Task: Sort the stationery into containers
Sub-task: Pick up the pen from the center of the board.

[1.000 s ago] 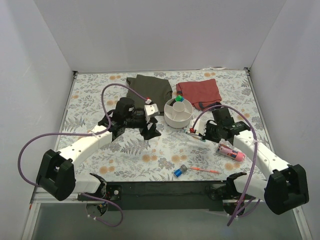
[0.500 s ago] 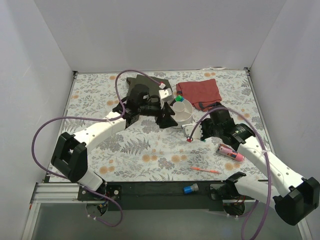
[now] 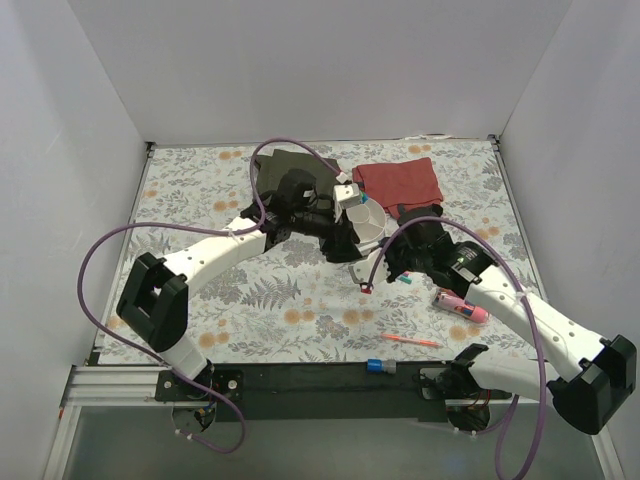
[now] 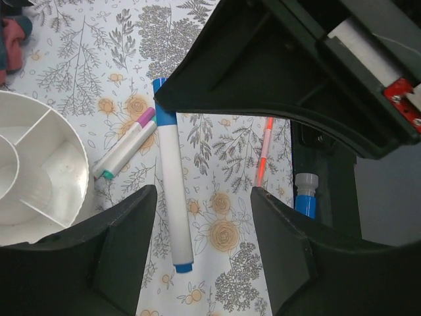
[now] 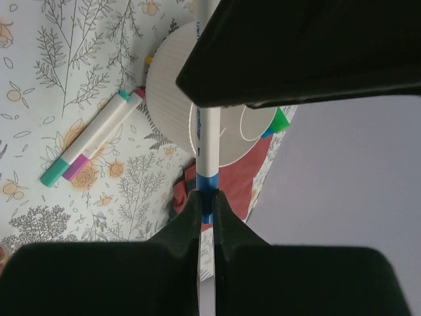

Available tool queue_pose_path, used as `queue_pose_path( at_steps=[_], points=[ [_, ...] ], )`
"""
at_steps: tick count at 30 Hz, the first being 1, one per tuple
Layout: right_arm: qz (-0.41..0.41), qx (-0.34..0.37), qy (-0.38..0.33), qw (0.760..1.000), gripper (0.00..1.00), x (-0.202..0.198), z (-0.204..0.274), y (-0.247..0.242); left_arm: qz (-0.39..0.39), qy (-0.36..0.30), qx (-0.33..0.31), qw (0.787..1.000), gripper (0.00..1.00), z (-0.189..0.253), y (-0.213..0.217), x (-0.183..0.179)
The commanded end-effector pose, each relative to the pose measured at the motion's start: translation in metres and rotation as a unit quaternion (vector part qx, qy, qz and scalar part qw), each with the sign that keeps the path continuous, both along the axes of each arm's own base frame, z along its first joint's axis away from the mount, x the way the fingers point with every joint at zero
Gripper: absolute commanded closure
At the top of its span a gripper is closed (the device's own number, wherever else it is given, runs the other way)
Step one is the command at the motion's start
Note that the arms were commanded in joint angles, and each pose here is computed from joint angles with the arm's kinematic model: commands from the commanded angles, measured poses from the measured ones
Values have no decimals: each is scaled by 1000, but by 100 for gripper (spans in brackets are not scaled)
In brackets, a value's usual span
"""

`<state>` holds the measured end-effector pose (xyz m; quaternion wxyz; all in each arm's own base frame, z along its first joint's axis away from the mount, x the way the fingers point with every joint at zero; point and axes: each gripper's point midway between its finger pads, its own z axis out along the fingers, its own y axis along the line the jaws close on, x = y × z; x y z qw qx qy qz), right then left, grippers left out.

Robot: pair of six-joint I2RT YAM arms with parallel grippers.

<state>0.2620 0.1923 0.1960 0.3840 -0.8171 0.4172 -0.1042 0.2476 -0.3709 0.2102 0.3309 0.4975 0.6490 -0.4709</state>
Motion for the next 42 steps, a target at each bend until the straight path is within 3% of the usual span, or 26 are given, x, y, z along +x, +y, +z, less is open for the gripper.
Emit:
queue_pose_path(
  at_steps=[1, 9, 17, 27, 31, 36, 42],
  points=[
    [32, 39, -48, 998, 99, 1, 36, 20, -23, -8, -9, 1000, 42, 11, -8, -5],
    [56, 56, -70, 994, 99, -8, 48, 26, -27, -4, -7, 1000, 47, 7, -17, 3],
    [65, 53, -71, 994, 99, -15, 42, 26, -46, 0, -16, 999, 78, 10, -22, 1],
    [87, 26, -88, 992, 99, -16, 34, 26, -51, 4, -13, 999, 67, 8, -28, -1],
    [96, 9, -99, 990, 99, -17, 28, 23, -54, 2, -6, 999, 69, 6, -29, 1],
    [93, 20, -96, 991, 99, -17, 29, 25, -68, 16, 6, 998, 79, 3, -30, -2],
    [90, 26, -109, 990, 99, -13, 34, 27, -71, 31, 18, 997, 74, -6, -31, -6]
  ],
)
